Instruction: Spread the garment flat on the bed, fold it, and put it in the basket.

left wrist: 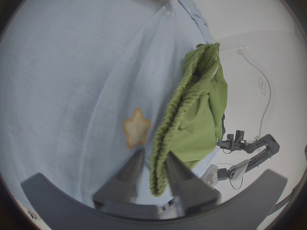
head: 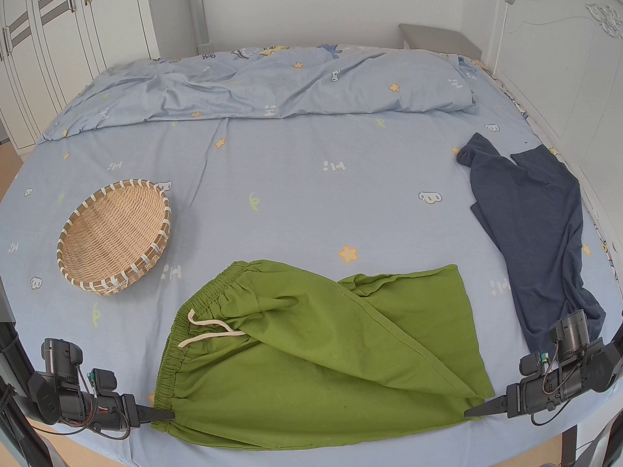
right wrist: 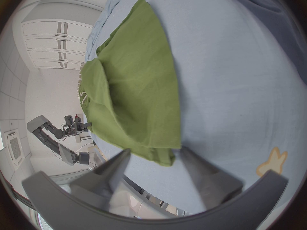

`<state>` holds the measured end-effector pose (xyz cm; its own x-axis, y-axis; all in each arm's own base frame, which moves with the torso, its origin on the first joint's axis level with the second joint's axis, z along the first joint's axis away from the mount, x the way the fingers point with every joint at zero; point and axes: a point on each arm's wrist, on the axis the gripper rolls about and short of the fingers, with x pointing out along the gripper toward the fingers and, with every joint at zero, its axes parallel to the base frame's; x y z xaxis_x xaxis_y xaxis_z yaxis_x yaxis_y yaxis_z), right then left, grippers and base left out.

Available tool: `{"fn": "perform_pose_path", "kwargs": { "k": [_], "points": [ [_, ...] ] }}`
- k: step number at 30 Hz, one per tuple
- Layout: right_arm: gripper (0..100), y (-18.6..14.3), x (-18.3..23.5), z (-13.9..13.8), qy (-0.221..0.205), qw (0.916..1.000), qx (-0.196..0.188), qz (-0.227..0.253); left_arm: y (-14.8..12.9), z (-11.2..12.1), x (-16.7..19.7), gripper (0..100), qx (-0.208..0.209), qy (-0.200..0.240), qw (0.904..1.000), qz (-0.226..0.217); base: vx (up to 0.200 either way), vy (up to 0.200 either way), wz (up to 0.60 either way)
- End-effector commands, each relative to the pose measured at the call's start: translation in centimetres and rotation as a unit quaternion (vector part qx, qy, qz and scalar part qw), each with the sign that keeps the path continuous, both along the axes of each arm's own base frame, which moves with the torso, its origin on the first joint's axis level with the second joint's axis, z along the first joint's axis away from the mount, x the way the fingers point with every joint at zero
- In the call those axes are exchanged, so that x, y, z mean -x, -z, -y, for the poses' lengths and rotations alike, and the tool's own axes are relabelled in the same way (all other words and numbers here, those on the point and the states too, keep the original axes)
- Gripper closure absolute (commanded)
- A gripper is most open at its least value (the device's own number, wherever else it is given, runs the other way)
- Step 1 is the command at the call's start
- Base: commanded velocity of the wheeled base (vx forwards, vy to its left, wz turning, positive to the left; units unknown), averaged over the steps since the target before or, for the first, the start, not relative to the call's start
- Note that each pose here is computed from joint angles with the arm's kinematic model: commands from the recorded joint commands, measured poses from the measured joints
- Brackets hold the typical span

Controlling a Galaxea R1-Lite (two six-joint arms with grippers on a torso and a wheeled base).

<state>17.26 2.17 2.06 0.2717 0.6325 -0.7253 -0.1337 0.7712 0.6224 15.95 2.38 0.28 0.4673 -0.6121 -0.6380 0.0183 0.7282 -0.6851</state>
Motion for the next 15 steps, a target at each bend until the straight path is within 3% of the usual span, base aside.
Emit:
{"fn": "perform_pose_path", "kwargs": {
  "k": [1, 8, 9, 13, 15],
  "points": [
    [0, 0.0, 0.0, 0.0, -0.001, 1.0, -0.002, 0.001, 0.0, 0.1, 0.3, 0, 0.004, 0.001, 1.0, -0.002, 0.0, 0.0, 0.0],
    [0, -0.4, 0.3, 0.3, 0.009, 0.9996, -0.003, 0.026, -1.8, -0.1, 0.5, 0, -0.007, -0.009, 0.9987, 0.049, 0.0, 0.0, 0.0],
    [0, -1.2, 0.3, 0.6, 0.018, 0.9977, -0.006, 0.065, -3.1, 0.0, 0.9, 0, -0.013, -0.014, 0.9965, 0.081, 0.0, 0.0, 0.0],
    [0, -2.2, 0.5, 1.1, 0.032, 0.993, -0.005, 0.114, -5.0, 0.2, 1.3, 0, -0.012, -0.026, 0.9919, 0.124, 0.0, 0.0, 0.0],
    [0, -3.6, 0.8, 1.7, 0.051, 0.9849, -0.002, 0.166, -7.1, 0.3, 1.2, 0, 0.0, -0.047, 0.9861, 0.16, 0.0, 0.0, 0.0]
  ]
}}
